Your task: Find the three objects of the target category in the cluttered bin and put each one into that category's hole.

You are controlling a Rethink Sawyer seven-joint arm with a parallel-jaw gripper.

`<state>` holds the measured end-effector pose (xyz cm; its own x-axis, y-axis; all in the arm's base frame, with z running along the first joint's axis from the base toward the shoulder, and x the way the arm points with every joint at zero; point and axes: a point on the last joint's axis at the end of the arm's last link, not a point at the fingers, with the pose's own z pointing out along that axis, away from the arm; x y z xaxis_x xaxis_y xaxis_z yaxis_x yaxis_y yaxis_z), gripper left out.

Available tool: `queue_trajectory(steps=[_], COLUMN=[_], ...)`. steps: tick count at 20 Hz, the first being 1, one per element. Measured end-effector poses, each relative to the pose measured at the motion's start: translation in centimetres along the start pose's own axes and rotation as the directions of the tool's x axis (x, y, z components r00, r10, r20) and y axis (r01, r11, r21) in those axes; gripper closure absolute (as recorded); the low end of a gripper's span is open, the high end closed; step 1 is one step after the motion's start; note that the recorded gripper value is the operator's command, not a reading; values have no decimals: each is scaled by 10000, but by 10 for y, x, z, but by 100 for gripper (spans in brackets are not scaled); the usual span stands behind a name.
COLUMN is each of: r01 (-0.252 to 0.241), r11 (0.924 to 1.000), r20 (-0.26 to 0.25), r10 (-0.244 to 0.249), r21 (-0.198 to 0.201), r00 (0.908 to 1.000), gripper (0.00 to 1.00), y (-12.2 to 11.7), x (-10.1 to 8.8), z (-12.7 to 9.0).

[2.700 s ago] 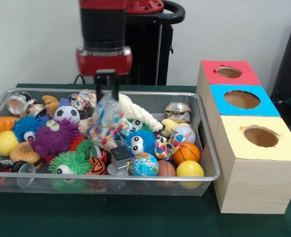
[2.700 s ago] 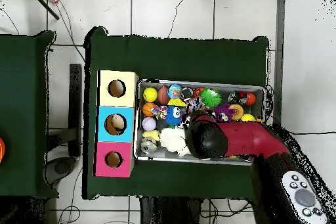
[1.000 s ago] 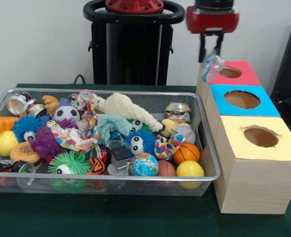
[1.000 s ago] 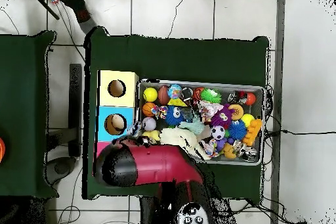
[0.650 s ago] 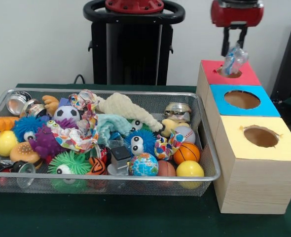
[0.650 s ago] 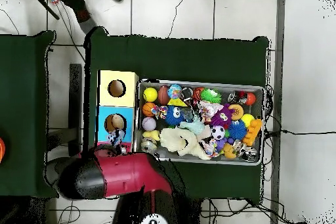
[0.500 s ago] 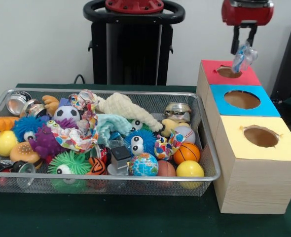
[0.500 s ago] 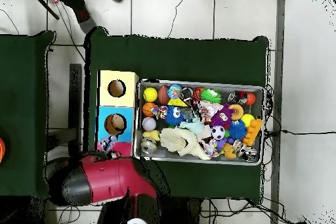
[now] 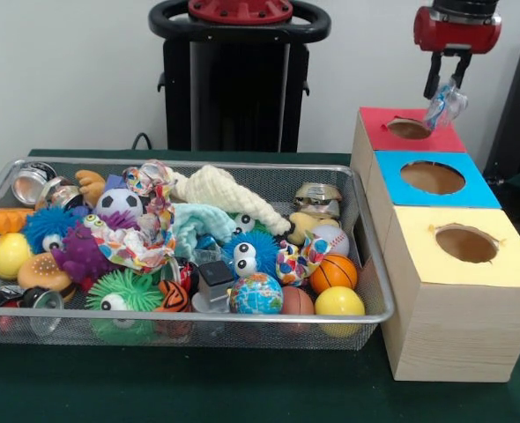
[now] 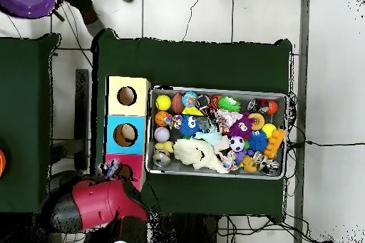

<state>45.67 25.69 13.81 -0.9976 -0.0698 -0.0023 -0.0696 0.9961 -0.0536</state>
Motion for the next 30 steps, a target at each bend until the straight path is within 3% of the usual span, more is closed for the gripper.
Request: queue_trajectory(steps=[4,9,13,18,24,30], r01=[-52,-108,-497,-761,-986,-1034], r11=[9998,9993,9986,9971,9951,9945], r20=[4,540,1244,1654,1760,1786], r10=[52,89,474,759,986,990], r21=[210,359,156,-50,-89,154], r00=[10000,9985,9911,9833,9794,9789], gripper=[100,100,100,100,100,100], y=[1,2,2,5,5,6], x=[5,2,-10,-19,-24,-23], z=[7,13,14,11,10,15])
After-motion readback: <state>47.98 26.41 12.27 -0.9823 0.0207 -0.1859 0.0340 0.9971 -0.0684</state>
